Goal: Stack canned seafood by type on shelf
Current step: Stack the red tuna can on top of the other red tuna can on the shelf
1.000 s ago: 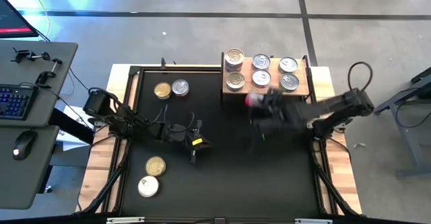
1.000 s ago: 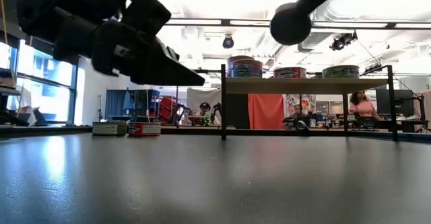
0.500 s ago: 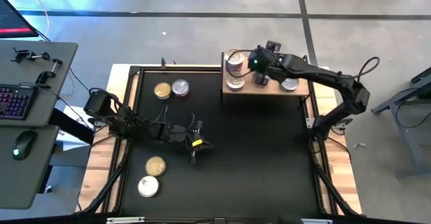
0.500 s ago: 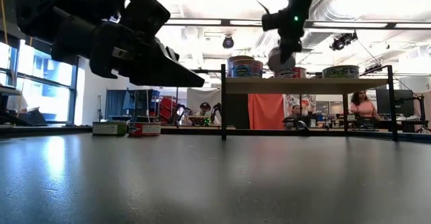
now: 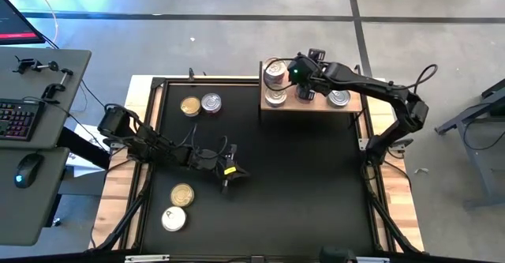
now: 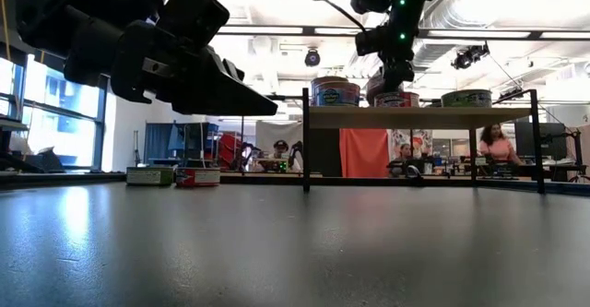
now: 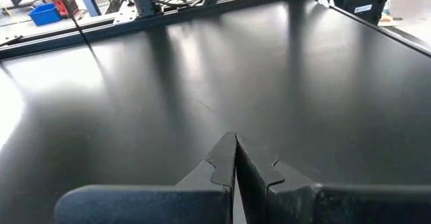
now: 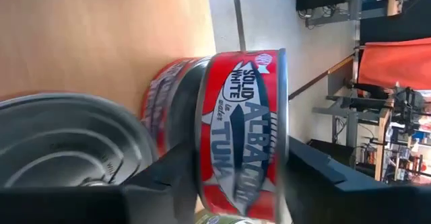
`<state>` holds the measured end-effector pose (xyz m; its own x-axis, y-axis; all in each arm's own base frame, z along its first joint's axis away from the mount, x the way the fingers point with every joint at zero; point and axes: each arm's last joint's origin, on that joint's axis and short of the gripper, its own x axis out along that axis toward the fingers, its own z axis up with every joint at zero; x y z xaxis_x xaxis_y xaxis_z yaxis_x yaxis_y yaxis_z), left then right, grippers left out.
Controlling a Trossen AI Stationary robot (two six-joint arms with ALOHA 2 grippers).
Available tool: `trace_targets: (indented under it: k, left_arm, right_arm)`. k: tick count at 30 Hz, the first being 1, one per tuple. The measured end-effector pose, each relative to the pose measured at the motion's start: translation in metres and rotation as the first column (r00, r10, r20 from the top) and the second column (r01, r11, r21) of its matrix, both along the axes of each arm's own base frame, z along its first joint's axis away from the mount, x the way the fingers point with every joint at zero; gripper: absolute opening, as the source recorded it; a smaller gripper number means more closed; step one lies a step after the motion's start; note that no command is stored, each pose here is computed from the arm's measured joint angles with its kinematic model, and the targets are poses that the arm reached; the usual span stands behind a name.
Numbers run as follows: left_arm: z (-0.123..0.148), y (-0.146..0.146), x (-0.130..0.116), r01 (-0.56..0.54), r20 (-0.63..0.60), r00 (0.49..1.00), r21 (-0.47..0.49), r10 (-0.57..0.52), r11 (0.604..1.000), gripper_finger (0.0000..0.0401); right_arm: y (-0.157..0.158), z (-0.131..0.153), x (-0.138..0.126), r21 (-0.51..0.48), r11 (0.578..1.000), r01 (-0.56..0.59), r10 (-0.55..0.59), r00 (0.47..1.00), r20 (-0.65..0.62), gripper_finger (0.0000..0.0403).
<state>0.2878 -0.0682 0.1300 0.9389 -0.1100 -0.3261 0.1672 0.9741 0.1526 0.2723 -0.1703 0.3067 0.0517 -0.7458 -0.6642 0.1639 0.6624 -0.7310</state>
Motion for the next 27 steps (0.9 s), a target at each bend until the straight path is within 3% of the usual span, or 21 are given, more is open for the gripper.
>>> trace_targets:
  k: [5, 20, 23, 27]
  left_arm:
    - [0.0, 0.0, 0.0, -0.001, 0.0, 1.0, -0.004, 0.001, 1.0, 0.0003]
    - [0.003, 0.0, 0.001, 0.0, 0.028, 1.0, -0.014, 0.0, 1.0, 0.0003]
    - [0.003, 0.0, 0.001, -0.002, 0.027, 1.0, -0.022, 0.003, 1.0, 0.0003]
    - [0.005, -0.002, 0.001, -0.003, 0.042, 0.999, -0.042, 0.005, 0.999, 0.0003]
  right_arm:
    - [0.0, 0.0, 0.0, 0.008, 1.0, -0.005, 0.005, 1.0, 0.0, 0.0194]
    - [0.008, 0.019, 0.001, 0.037, 0.999, -0.034, 0.034, 0.999, 0.008, 0.0199]
    - [0.01, 0.032, 0.002, 0.057, 0.998, -0.024, 0.02, 0.997, 0.073, 0.0199]
    - [-0.004, 0.054, -0.005, 0.146, 0.989, 0.016, -0.054, 0.964, 0.261, 0.0185]
